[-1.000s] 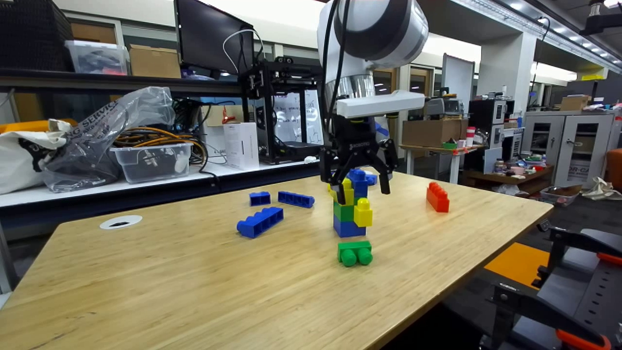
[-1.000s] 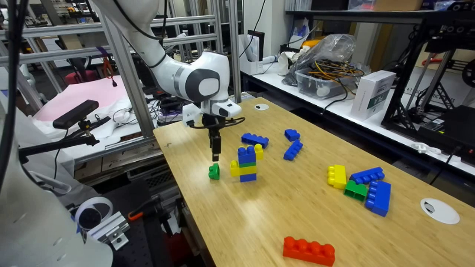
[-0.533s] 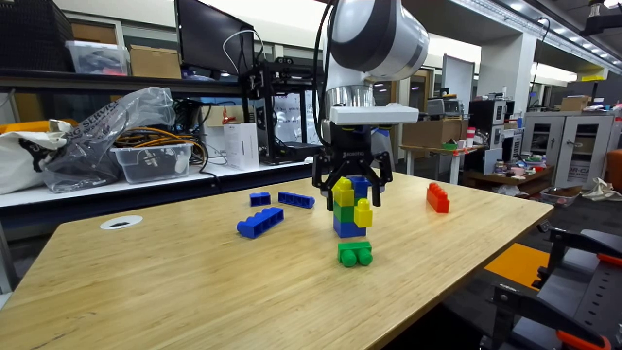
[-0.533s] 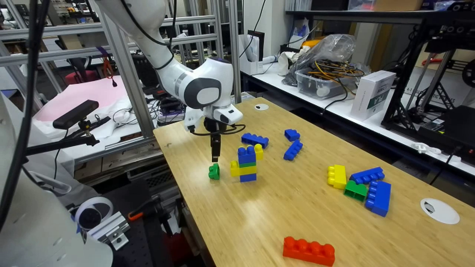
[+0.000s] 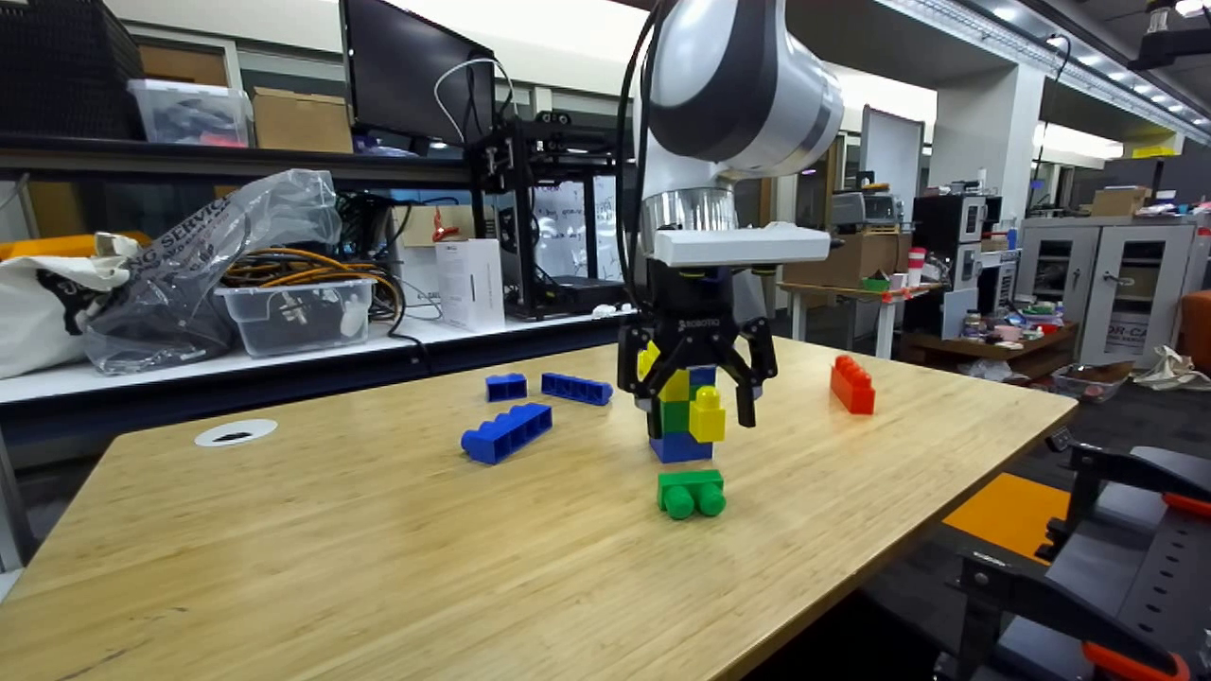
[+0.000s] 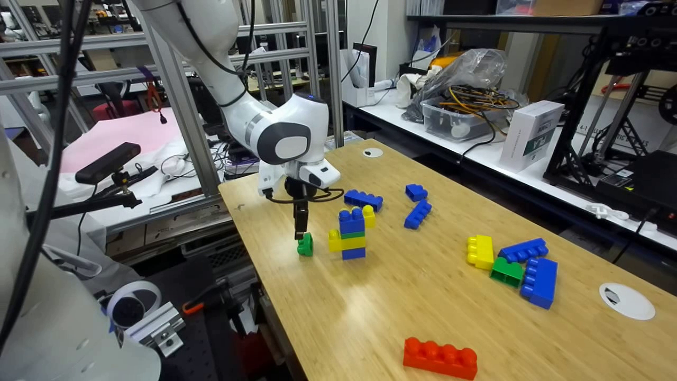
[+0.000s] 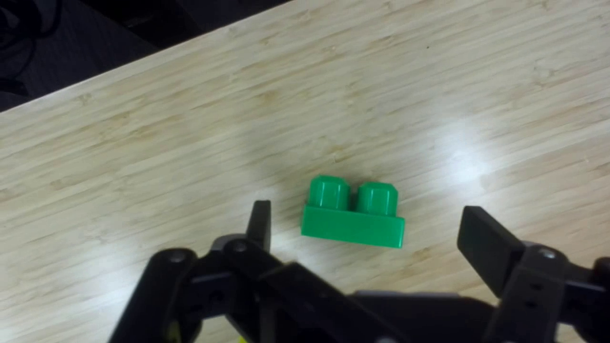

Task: Take the green block on the right then place it at the top of the slack of blocks

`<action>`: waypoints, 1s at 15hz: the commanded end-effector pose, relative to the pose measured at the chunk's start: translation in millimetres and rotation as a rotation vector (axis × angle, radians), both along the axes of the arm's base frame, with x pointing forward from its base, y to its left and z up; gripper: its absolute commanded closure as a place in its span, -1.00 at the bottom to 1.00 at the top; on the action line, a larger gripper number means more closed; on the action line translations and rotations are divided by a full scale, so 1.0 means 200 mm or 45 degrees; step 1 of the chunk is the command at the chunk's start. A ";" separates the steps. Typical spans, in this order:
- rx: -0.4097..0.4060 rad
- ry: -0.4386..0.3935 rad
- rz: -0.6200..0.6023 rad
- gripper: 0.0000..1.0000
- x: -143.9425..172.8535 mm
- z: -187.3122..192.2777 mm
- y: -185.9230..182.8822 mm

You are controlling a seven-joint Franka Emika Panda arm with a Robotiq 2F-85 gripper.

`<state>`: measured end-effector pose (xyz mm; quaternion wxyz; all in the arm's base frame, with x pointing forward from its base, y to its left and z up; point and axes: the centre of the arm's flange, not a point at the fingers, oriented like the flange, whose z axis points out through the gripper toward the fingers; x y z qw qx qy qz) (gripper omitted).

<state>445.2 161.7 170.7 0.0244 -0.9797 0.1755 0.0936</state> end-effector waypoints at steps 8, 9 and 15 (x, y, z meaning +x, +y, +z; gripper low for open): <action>-0.032 -0.113 -0.017 -1.00 -0.12 -0.20 0.02; -0.031 -0.125 -0.023 -1.00 -0.11 -0.21 0.02; -0.040 -0.175 -0.056 -1.00 -0.07 -0.23 0.04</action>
